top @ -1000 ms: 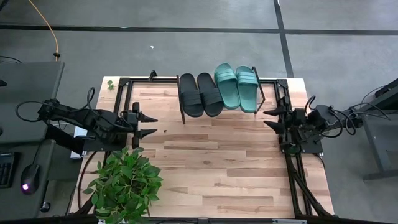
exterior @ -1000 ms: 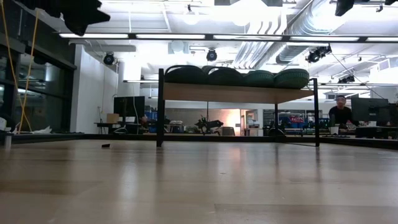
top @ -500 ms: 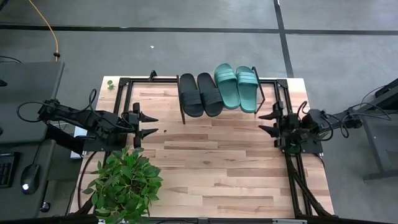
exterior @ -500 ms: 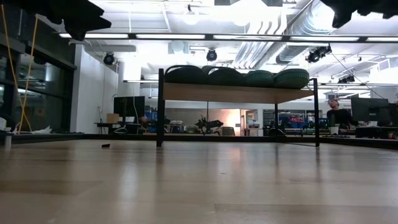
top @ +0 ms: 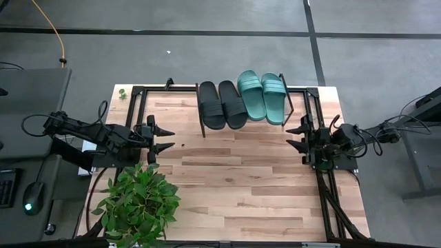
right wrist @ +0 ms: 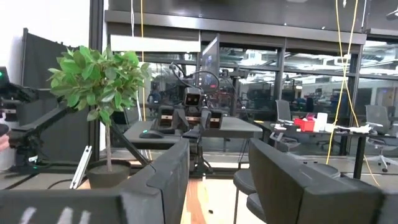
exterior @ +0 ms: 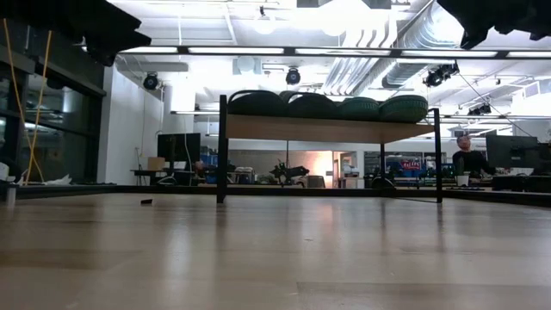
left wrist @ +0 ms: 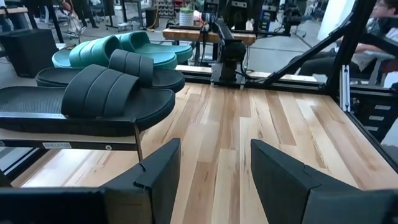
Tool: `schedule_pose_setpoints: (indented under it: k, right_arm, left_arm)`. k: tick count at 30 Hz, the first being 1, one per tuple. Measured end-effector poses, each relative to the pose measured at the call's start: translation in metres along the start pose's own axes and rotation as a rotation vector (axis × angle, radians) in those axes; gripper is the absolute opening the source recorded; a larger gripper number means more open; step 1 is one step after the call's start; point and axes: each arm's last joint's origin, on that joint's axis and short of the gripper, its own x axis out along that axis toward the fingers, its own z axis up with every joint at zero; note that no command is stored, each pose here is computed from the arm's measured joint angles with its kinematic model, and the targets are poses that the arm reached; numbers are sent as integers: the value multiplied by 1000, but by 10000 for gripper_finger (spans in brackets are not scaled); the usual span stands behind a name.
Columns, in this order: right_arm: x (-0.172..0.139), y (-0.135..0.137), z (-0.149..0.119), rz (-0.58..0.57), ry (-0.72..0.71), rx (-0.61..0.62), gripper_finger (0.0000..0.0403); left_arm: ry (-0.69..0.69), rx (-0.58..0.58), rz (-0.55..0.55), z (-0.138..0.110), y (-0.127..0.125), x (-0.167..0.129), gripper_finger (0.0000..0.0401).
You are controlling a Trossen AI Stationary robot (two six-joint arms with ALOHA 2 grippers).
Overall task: Pick and place slides into the shelf
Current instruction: Return to Home Position
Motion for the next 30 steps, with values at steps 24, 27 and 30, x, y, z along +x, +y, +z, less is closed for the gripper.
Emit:
schedule_pose_setpoints:
  k: [24,27,30]
  right_arm:
    - [-14,0,-37,-68,-41,23,156]
    - [-14,0,-36,-68,-47,24,156]
    - [-14,0,-36,-67,-50,24,156]
  left_arm:
    - [-71,-33,-8,-30,5,-4,177]
    - [-53,-27,-7,-32,5,-4,177]
    - [-48,-31,-11,-32,5,-4,177]
